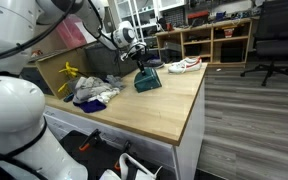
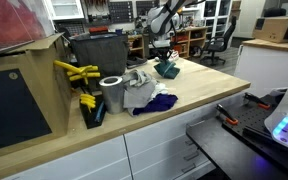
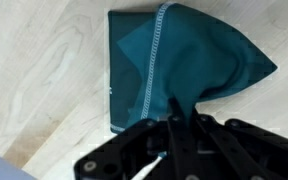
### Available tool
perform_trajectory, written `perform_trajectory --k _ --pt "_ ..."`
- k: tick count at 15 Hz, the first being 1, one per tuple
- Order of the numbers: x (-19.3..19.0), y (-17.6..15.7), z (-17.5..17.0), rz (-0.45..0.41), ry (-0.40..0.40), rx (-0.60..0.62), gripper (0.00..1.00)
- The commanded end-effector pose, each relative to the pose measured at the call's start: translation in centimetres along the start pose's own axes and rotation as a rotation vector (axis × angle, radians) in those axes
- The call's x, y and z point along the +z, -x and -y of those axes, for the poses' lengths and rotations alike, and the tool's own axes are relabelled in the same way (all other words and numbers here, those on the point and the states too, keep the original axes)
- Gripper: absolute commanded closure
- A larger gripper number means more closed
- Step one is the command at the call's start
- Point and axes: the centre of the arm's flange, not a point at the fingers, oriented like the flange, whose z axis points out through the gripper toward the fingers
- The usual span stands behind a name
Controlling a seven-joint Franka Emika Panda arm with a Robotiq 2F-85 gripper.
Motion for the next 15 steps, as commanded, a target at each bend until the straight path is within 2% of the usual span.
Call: perform_trajectory --k 1,6,10,15 --pt "0.1 1.9 -0.4 -0.010 -0.052 -0.099 0.98" --pt "1.4 4.0 -0.2 0.027 -0.083 -0.211 0.98" --pt "2.4 5.0 -1.4 0.149 -0.110 -0.282 0.98" --pt "1.2 5.0 -4.2 0.267 -0.177 -0.456 0.98"
